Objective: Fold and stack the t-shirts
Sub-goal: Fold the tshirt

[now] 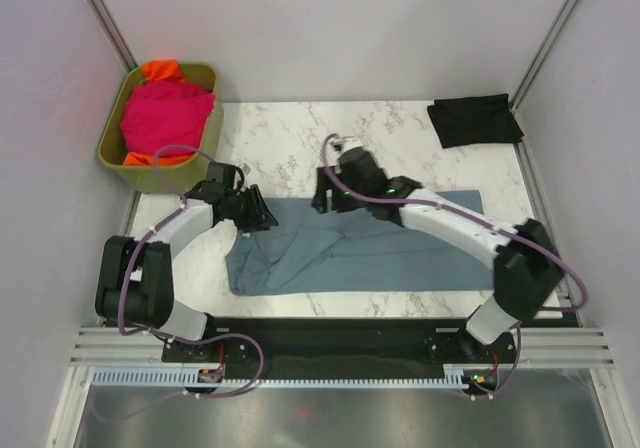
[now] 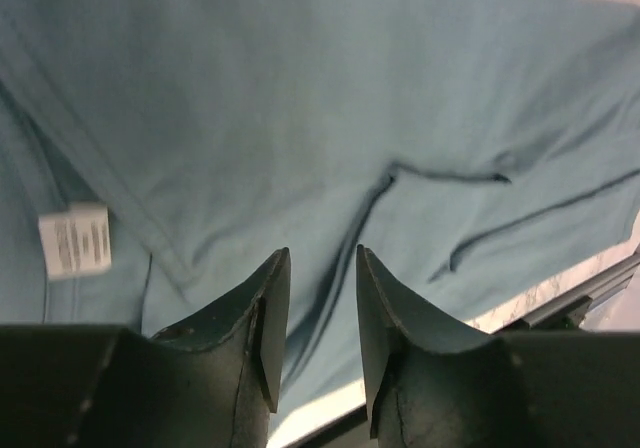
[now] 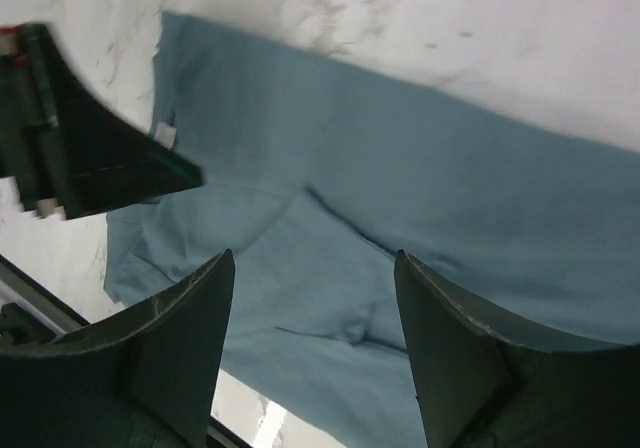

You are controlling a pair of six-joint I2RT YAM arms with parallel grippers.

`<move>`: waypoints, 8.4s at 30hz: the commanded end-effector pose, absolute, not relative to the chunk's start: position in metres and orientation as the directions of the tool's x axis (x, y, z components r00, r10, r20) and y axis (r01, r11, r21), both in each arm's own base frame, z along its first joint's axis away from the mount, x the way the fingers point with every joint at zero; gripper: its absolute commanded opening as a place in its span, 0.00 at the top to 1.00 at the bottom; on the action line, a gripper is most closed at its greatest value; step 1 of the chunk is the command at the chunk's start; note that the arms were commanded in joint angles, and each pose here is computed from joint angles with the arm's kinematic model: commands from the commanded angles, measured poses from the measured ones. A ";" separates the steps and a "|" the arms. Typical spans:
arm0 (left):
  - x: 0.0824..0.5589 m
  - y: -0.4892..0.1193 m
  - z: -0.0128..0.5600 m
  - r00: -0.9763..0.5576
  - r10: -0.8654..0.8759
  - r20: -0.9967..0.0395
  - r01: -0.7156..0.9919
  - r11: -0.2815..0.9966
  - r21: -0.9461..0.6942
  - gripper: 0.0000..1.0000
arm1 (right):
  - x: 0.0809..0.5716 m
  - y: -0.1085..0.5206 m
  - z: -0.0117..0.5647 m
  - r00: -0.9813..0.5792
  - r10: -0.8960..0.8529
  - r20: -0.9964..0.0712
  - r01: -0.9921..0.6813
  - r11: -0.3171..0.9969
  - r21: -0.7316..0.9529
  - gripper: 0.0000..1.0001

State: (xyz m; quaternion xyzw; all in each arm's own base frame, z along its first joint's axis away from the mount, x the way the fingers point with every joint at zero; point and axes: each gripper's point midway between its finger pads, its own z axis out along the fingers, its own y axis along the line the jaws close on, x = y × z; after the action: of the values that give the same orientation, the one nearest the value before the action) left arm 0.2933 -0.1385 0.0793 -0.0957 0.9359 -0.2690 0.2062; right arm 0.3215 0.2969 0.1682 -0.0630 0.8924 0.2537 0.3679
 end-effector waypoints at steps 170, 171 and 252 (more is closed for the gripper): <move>0.196 -0.421 0.014 -0.916 0.151 -0.372 0.305 0.863 -0.402 0.68 | 0.327 0.055 0.286 -0.341 0.321 -0.883 0.124 0.947 0.296 0.02; 0.194 -0.420 0.013 -0.914 0.160 -0.374 0.313 0.863 -0.397 0.85 | 0.327 0.055 0.285 -0.346 0.320 -0.882 0.124 0.947 0.295 0.02; 0.151 -0.242 0.109 -0.845 -0.127 -0.520 0.185 0.842 -0.507 0.98 | 0.153 0.151 0.090 -0.818 0.355 -0.453 0.118 0.874 0.472 1.00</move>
State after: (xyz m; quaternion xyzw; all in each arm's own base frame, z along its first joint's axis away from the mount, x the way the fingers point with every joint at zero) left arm 0.1446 -0.2373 0.0712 0.0126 0.9301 -0.2651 0.2538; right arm 0.1381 0.1504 0.0587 0.1354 0.9342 0.2256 0.2410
